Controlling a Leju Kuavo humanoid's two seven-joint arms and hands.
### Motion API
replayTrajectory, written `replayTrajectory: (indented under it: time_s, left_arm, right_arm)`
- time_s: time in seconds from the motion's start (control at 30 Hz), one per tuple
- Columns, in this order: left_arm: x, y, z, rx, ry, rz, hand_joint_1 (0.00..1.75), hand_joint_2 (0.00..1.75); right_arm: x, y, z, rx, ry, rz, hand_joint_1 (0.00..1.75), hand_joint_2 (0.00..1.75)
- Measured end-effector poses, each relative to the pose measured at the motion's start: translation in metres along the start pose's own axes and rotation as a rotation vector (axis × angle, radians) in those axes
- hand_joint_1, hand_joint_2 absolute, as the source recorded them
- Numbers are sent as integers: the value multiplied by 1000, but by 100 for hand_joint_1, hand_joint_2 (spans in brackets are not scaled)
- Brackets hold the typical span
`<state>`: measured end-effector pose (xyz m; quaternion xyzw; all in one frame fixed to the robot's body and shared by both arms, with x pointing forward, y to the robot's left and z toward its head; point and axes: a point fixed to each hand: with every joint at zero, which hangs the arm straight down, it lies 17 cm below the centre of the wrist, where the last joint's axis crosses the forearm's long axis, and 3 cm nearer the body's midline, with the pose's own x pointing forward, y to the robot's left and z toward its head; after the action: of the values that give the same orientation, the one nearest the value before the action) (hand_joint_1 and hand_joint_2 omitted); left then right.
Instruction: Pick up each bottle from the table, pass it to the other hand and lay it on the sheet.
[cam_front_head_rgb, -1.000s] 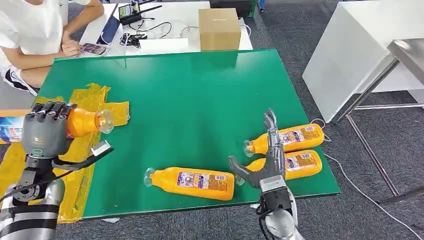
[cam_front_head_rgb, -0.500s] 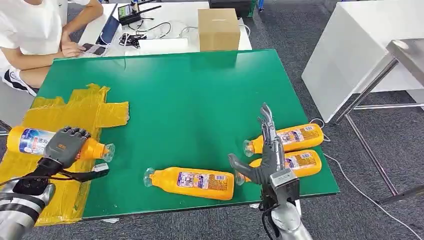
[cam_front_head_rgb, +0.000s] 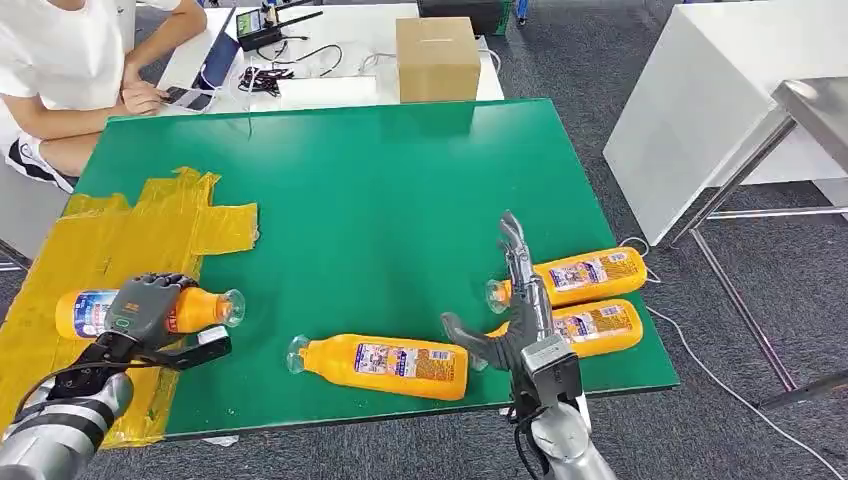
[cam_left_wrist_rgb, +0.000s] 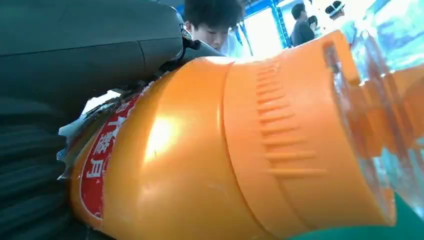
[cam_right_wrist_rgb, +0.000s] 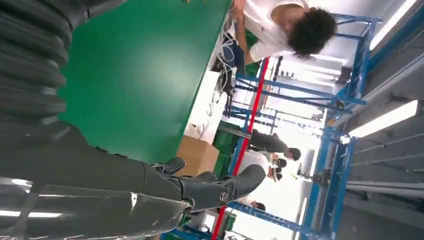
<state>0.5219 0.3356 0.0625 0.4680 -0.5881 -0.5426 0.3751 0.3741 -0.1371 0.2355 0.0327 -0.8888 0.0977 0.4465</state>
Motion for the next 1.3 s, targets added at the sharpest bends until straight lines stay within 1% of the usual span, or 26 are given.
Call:
replayTrajectory:
  time_s: [0.03,0.07,0.1,0.3,0.5,0.6,0.73,0.9,1.13,1.3]
  left_arm:
    - [2,1,-1,8,2,23,175,175]
    - [2,3,-2,21,9,51,61,175]
    - [4,5,-3,31,14,76,0,175]
    - [16,1,-6,32,33,188,0,175]
    - [19,-7,-6,4,54,174,0,175]
    - [15,-14,-4,-27,78,141,0,175]
    - [14,-17,-3,-42,86,120,0,175]
    - [18,-23,-2,-73,69,46,0,175]
    - [22,-24,-3,-79,58,37,0,175]
    - [27,-14,-4,-15,46,63,0,175]
  right_arm:
    - [-1,1,0,2,3,-1,0,175]
    - [-2,2,1,4,7,-1,0,175]
    - [-3,3,1,7,11,-2,0,175]
    - [-8,14,1,44,24,-9,0,175]
    - [-12,21,0,65,34,-6,0,175]
    - [-14,25,0,78,41,3,0,175]
    - [-17,27,0,84,47,6,0,175]
    - [-20,28,1,91,57,15,0,175]
    - [-24,29,1,99,69,20,0,175]
    - [-31,37,3,144,91,64,0,175]
